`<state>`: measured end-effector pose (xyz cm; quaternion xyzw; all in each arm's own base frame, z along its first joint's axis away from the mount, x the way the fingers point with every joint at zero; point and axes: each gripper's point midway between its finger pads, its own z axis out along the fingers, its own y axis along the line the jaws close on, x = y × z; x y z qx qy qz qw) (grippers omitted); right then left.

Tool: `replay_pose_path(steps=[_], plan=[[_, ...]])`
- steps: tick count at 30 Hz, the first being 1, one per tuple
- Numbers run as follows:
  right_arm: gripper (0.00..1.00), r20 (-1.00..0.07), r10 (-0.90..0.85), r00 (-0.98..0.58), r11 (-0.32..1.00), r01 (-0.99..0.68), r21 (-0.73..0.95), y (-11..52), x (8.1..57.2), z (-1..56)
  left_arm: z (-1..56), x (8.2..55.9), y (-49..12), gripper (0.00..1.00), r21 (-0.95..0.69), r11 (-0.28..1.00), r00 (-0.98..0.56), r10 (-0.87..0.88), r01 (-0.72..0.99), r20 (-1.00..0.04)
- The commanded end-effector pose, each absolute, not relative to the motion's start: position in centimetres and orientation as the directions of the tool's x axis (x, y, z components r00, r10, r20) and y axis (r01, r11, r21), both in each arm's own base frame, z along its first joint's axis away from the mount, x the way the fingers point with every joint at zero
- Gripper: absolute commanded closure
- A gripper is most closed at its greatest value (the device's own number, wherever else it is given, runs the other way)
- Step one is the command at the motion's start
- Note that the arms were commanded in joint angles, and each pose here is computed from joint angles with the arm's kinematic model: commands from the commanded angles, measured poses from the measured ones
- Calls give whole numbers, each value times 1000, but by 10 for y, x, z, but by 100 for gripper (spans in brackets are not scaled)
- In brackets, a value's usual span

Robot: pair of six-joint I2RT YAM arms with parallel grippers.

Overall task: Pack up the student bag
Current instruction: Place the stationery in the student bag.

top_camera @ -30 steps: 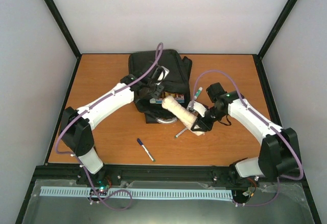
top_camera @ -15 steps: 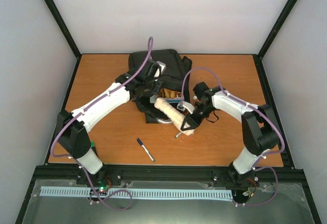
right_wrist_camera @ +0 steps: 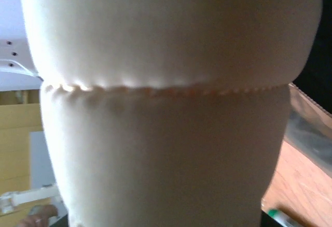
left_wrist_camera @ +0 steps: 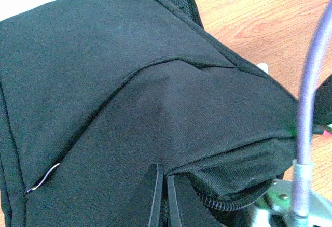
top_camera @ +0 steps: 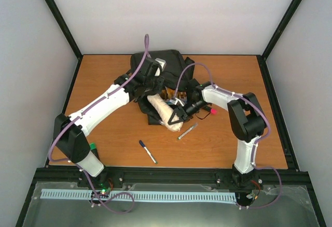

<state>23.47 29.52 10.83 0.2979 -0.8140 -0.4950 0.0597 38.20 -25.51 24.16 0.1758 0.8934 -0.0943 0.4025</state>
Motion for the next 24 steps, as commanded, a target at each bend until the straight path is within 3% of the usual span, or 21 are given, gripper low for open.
replay_pose_path(steps=[1, 12, 20, 24], plan=[[63, -135, -522, -842, 222, -286, 932, 320, 231, 125, 299, 389, -259, 99, -96, 918, -505, 123, 386, -854], [52, 10, -403, -915, 237, -94, 967, 345, 267, 111, 297, 383, -262, 99, -116, 908, -513, 119, 403, -850], [44, -122, -300, -946, 313, -219, 924, 364, 326, 110, 300, 376, -254, 99, -123, 912, -513, 106, 391, -852], [37, -101, -297, -950, 356, -208, 911, 367, 336, 96, 292, 374, -247, 99, -99, 922, -517, 120, 375, -848]])
